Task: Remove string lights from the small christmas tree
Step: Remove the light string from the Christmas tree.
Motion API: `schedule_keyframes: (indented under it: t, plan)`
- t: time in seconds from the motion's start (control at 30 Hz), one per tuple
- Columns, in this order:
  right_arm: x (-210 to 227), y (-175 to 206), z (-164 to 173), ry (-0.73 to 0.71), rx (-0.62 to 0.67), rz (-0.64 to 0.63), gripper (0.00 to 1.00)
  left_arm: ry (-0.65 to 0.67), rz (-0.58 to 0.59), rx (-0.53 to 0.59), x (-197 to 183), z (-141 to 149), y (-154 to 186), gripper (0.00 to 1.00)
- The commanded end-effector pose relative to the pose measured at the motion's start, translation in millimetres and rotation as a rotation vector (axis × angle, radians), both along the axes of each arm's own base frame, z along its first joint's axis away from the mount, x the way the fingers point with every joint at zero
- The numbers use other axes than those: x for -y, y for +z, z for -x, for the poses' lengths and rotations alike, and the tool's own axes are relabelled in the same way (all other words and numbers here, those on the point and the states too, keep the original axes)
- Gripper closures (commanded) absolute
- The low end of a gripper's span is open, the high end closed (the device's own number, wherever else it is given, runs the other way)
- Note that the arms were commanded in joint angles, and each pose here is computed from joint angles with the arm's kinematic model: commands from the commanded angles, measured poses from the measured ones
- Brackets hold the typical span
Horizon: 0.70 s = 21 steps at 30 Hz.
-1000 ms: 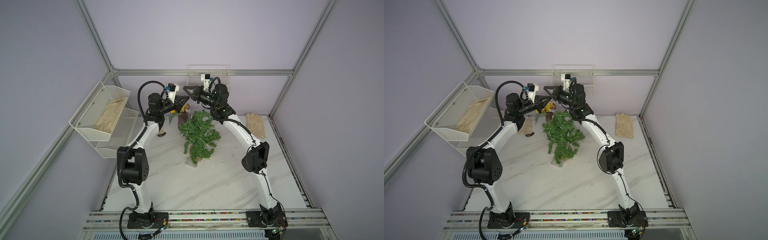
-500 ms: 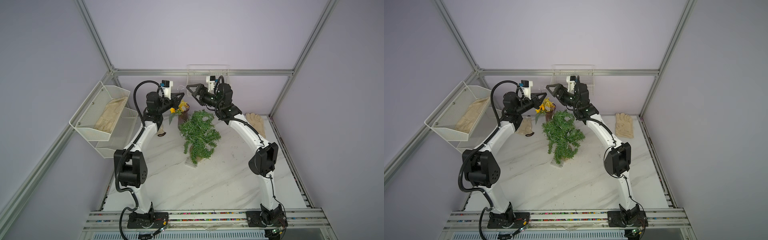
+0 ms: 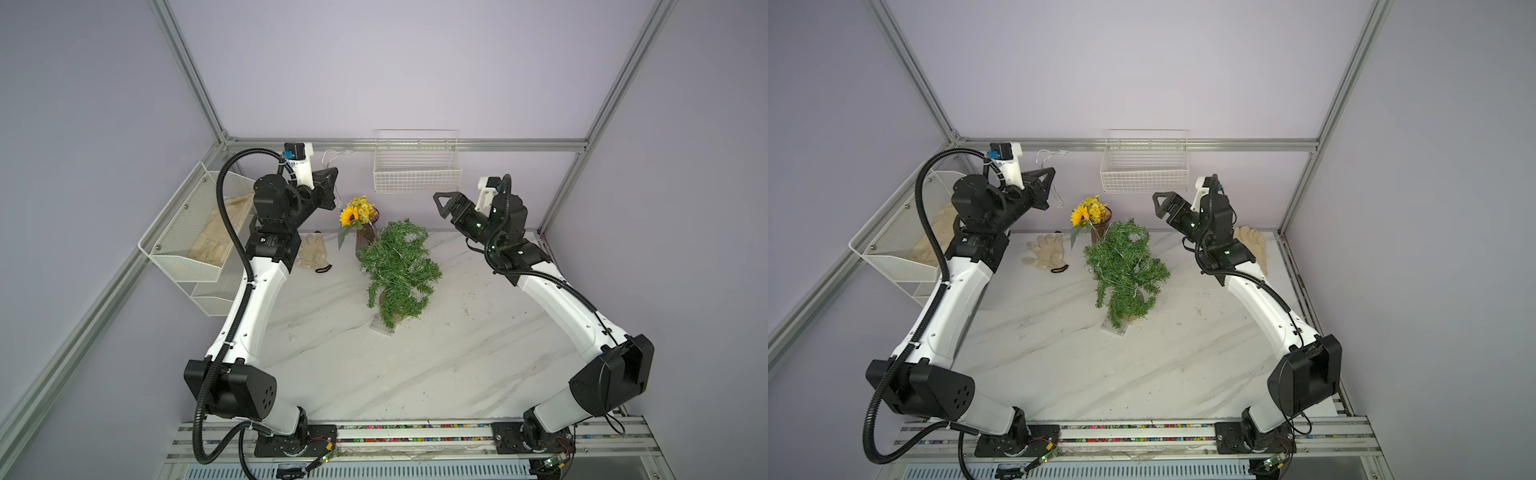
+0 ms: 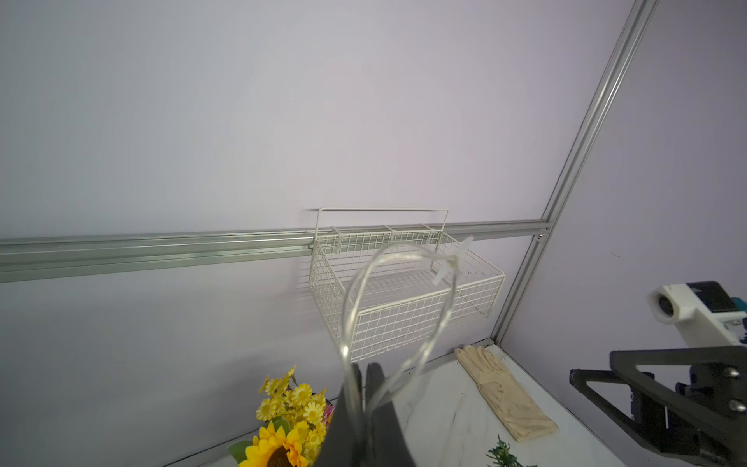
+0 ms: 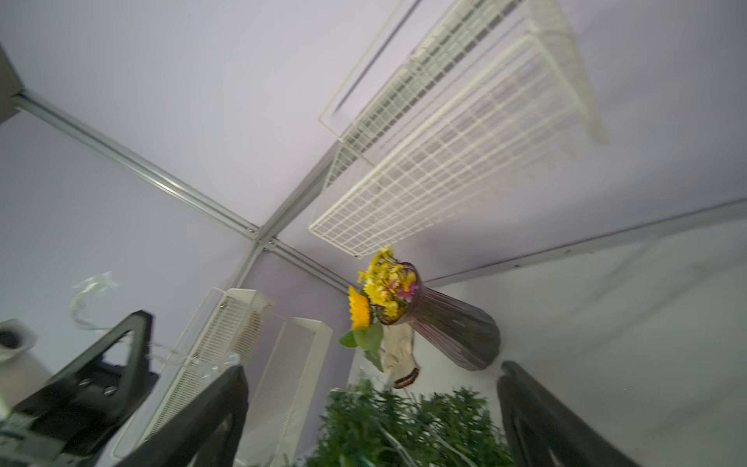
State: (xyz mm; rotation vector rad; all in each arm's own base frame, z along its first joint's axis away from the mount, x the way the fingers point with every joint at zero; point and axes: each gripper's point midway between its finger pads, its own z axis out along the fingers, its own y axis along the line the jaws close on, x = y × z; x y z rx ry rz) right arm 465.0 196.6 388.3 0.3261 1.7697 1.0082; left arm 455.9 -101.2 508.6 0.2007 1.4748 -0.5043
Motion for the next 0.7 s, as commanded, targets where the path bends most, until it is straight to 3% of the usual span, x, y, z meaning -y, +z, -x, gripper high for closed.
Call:
schedule_keyframes:
  t: [0.0,0.03,0.13,0.23,0.37,0.53,0.67]
  plan:
    - [8,-41,1,-0.025,-0.068,0.019,0.03,0.061,-0.013,0.049,-14,33,35,0.99]
    - [7,-49,3,-0.017,-0.082,0.022,0.03,0.076,-0.011,0.066,-18,50,43,0.99]
    - [5,-66,6,0.000,-0.112,0.027,0.03,0.161,-0.018,0.014,-33,59,24,0.97]
    - [-1,-73,8,0.039,-0.115,0.020,0.03,0.198,-0.024,-0.037,-39,52,-4,0.97]
    - [-11,-90,13,0.104,-0.145,0.017,0.03,0.129,-0.006,-0.095,-26,33,-29,0.97]
    - [-12,-120,24,0.130,-0.201,0.039,0.06,0.099,0.029,-0.118,-20,16,-39,0.98]
    - [-7,-150,33,0.123,-0.257,0.061,0.08,0.143,0.038,-0.112,-28,24,-36,0.98]
